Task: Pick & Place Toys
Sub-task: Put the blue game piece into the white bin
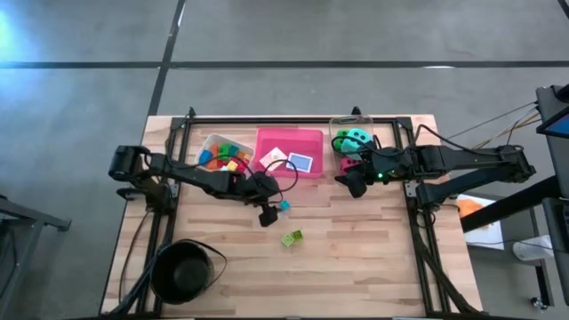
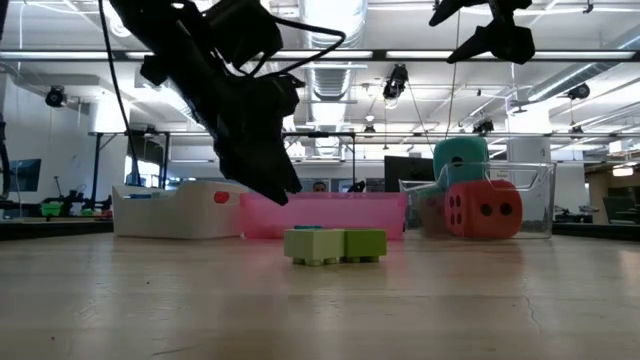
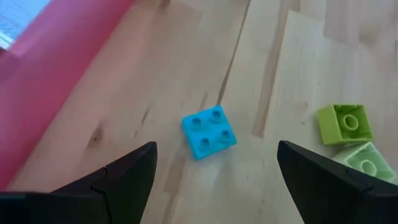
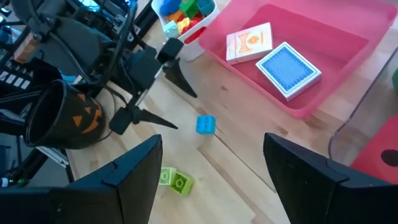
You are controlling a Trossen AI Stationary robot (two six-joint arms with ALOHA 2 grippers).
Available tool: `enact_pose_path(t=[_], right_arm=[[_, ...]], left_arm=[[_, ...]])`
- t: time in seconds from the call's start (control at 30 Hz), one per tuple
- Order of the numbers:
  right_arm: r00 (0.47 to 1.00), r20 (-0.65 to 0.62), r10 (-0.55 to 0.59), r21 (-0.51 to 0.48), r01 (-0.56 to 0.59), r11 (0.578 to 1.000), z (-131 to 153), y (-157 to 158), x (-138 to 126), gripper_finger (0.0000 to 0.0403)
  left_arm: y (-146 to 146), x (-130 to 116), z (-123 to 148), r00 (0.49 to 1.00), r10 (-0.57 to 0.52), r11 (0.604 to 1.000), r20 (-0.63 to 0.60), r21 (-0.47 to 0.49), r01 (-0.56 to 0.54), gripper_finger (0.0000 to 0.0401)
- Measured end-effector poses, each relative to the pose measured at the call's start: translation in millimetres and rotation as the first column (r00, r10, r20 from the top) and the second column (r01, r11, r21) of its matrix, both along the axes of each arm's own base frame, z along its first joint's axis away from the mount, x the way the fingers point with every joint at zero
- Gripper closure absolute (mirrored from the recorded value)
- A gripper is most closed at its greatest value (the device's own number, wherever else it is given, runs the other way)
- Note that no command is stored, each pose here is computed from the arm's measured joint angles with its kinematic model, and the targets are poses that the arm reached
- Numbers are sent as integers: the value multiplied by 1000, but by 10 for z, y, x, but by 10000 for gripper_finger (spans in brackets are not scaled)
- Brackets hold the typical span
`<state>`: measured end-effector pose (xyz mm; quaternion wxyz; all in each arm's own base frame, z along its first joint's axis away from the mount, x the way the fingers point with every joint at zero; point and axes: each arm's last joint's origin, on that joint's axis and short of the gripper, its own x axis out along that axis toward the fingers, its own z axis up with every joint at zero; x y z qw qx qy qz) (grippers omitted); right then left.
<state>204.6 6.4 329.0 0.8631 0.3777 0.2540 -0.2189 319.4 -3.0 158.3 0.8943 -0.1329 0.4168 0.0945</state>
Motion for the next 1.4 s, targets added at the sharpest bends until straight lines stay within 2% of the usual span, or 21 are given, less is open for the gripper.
enact_pose_path(t=[0.33, 0.43, 0.53, 1.13, 1.4], right_arm=[[1000, -4, 16, -20, -16, 1000, 0, 2, 0, 132], [1000, -6, 16, -20, -16, 1000, -1, 2, -1, 132], [1000, -6, 17, -20, -17, 1000, -1, 1, -1, 132], [999, -13, 35, -43, -35, 998, -1, 0, -1, 132], [999, -10, 38, -44, -38, 998, 1, 2, 1, 132]], left_arm=[[-167, 123, -228, 998, -62, 996, 11, 70, 61, 65], [-202, 132, -326, 999, -34, 994, -18, 105, 35, 65], [-209, 132, -369, 999, 42, 989, -21, 139, -38, 65], [-243, 212, -463, 998, 43, 993, 34, 106, -47, 66], [-266, 299, -556, 999, 42, 992, -7, 116, -41, 71]])
